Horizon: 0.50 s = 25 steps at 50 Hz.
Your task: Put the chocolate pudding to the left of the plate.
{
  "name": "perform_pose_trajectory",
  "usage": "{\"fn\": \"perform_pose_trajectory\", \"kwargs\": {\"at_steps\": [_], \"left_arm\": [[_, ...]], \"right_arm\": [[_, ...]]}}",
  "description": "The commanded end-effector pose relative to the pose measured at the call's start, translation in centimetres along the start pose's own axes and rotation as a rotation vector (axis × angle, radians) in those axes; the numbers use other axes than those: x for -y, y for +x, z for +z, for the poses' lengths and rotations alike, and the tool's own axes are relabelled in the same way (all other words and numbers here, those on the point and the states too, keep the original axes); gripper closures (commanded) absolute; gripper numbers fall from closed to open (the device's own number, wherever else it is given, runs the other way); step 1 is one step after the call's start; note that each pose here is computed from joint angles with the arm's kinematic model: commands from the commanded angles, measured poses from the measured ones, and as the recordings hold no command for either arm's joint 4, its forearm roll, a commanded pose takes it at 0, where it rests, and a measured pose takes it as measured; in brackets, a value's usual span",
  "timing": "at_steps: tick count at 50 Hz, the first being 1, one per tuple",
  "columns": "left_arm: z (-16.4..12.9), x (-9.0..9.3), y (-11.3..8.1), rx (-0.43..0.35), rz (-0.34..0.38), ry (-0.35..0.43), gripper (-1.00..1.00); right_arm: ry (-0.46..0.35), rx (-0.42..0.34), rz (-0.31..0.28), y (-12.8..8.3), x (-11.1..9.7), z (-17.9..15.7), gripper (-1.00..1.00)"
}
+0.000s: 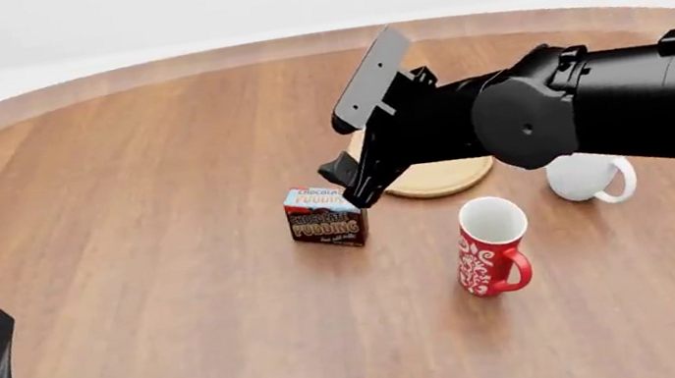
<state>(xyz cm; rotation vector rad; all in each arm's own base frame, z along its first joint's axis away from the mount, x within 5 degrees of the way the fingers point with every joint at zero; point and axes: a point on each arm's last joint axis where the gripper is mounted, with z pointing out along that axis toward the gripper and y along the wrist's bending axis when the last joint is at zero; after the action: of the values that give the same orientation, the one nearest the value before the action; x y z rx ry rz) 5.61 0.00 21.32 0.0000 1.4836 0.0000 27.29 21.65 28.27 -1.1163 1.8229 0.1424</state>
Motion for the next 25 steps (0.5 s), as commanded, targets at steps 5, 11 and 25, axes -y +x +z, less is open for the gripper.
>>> {"fn": "perform_pose_trajectory", "kwargs": {"at_steps": [5, 11, 25], "left_arm": [[0.0, 0.0, 0.0, 0.0, 0.0, 0.0, -1.0], [0.0, 0.0, 0.0, 0.0, 0.0, 0.0, -1.0], [0.0, 0.0, 0.0, 0.0, 0.0, 0.0, -1.0]], "right_arm": [[-0.004, -0.021, 0.018, 0.8, -0.1, 2.6, -1.0], [-0.008, -0.024, 0.027, 1.1, -0.4, 3.3, -1.0], [-0.002, -0.045, 0.043, 2.1, -0.2, 5.1, -1.0]]}}
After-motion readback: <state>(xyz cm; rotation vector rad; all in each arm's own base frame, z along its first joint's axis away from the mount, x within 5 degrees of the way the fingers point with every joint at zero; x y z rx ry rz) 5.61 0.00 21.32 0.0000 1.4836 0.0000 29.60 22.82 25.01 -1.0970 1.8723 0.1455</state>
